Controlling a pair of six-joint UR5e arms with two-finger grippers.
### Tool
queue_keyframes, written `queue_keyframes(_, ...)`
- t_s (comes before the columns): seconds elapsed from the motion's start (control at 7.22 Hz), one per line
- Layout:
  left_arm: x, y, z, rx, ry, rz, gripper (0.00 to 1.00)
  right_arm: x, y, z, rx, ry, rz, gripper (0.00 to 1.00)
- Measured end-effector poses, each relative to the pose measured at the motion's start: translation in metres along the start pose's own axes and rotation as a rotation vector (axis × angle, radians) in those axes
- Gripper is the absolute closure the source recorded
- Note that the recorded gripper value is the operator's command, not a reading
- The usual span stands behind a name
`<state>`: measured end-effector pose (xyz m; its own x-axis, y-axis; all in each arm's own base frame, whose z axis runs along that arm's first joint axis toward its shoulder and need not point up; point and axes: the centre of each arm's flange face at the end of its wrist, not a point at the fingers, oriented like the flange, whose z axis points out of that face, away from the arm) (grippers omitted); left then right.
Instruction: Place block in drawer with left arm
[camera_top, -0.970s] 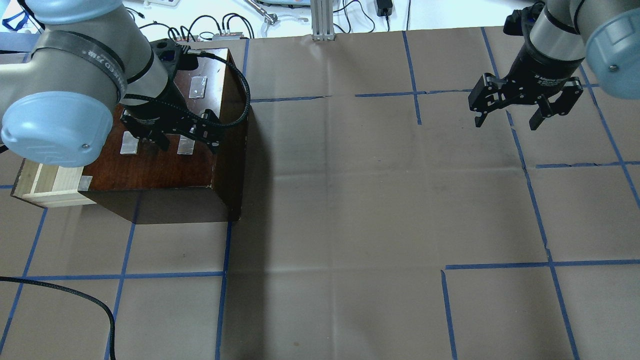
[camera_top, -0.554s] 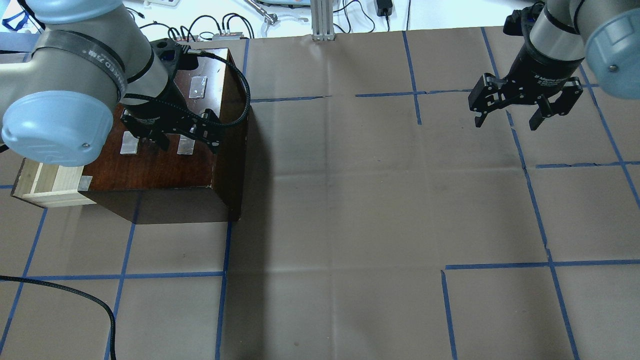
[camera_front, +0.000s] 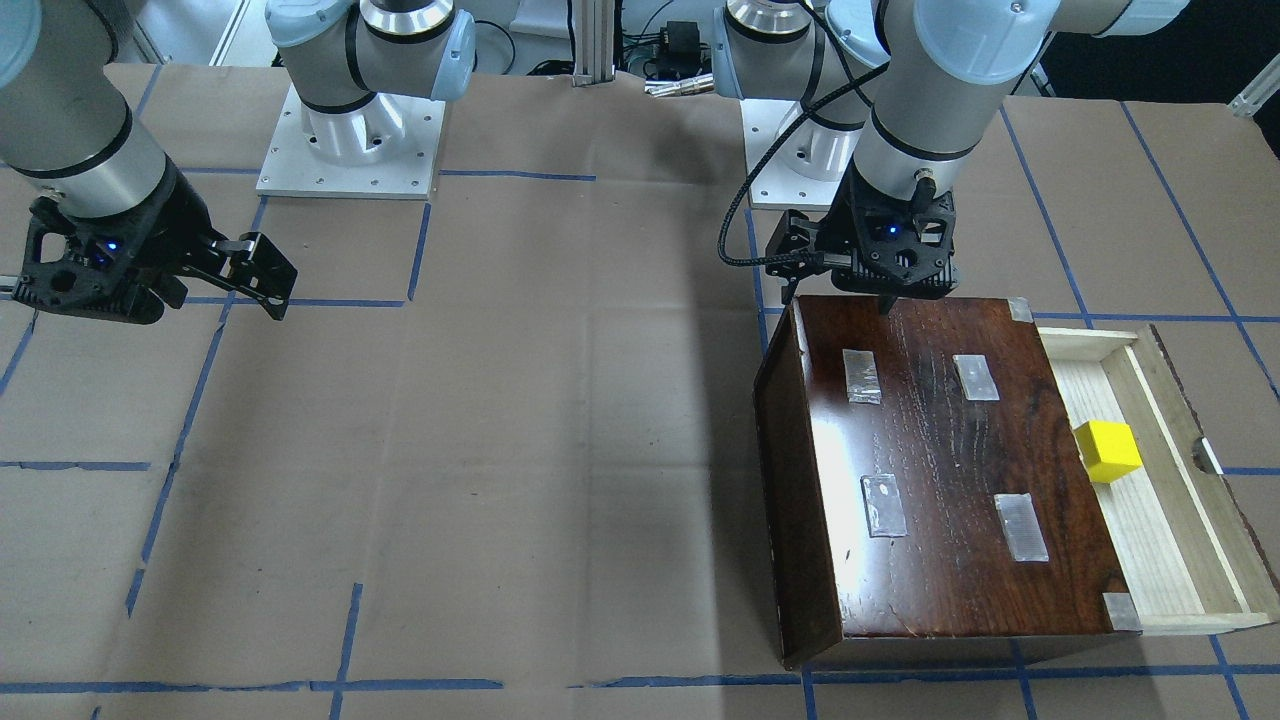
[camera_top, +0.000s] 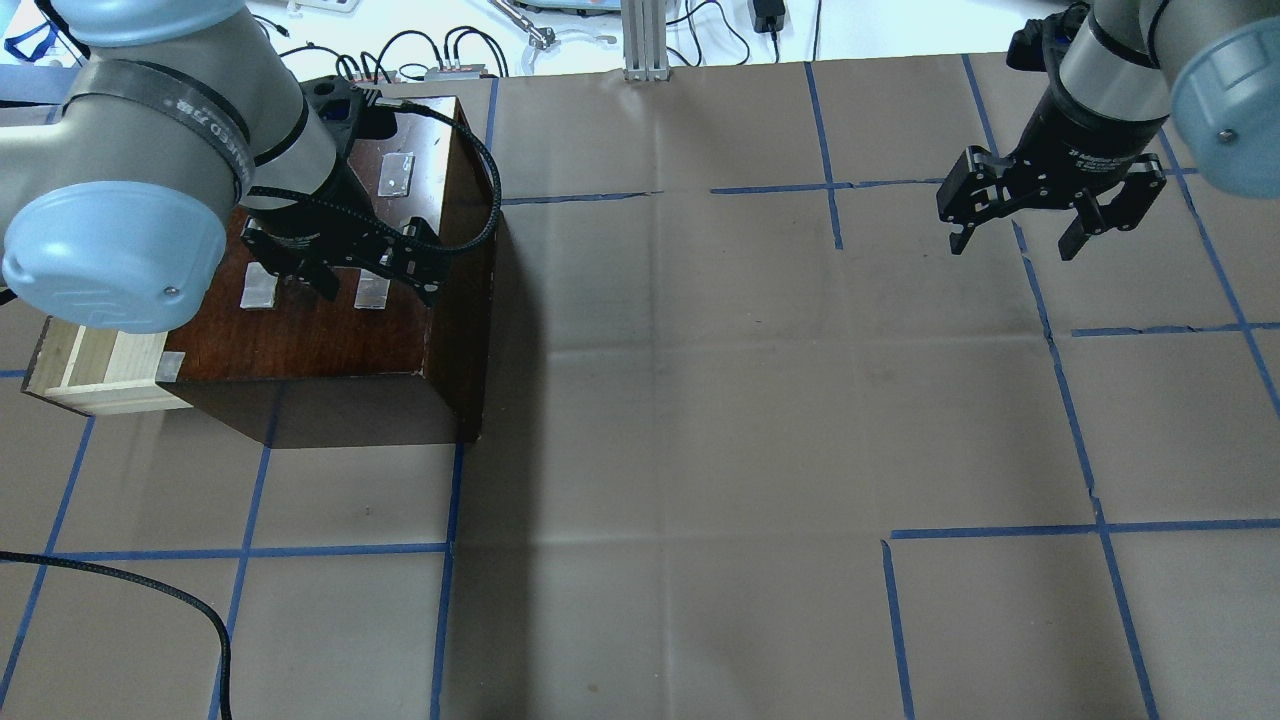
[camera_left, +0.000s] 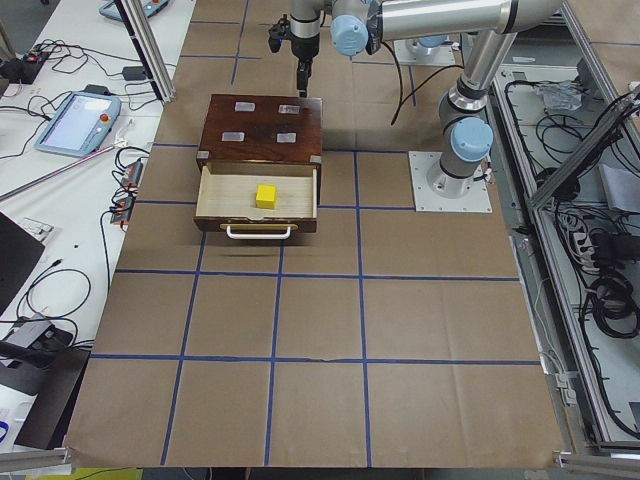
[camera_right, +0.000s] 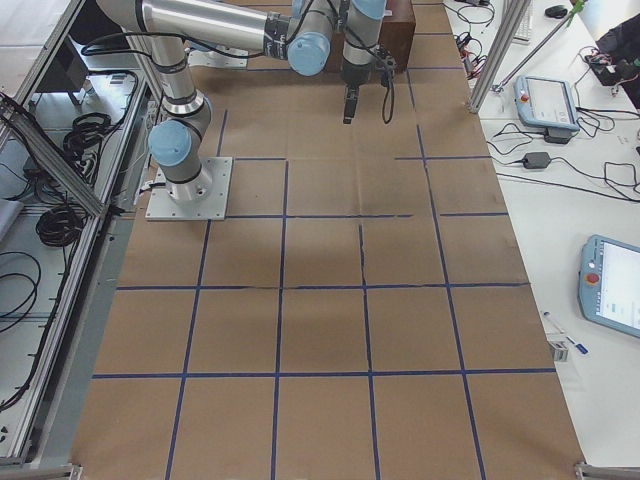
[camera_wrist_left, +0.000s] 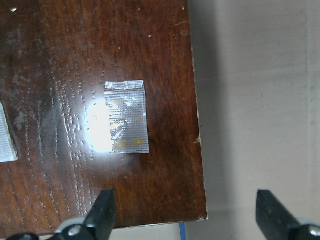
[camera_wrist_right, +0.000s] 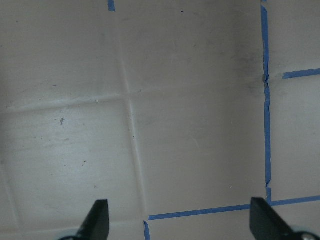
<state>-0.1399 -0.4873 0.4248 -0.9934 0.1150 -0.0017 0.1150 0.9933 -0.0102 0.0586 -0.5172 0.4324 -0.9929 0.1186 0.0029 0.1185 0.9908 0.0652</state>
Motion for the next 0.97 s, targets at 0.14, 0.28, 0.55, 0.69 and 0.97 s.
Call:
queue_keyframes(0.14,0.0000,0.0002,-0.0001,0.000,0.000,0.000,0.01,0.0000,0.0000,0.0001,0.000,0.000,0.000,0.00)
queue_keyframes(0.28,0.0000,0.0004,-0.0003,0.001,0.000,0.000,0.01,0.0000,0.0000,0.0001,0.000,0.000,0.000,0.00)
queue_keyframes(0.55,0.0000,0.0010,-0.0013,0.003,-0.001,0.000,0.01,0.0000,0.0000,0.0002,0.000,0.000,-0.001,0.00)
queue_keyframes(0.69,0.0000,0.0013,-0.0019,0.004,-0.002,0.000,0.01,0.0000,-0.0001,0.0003,-0.001,0.000,-0.001,0.00)
queue_keyframes(0.97,0.0000,0.0016,-0.0029,0.006,-0.002,0.001,0.01,0.0000,-0.0003,0.0003,-0.001,0.000,0.000,0.00)
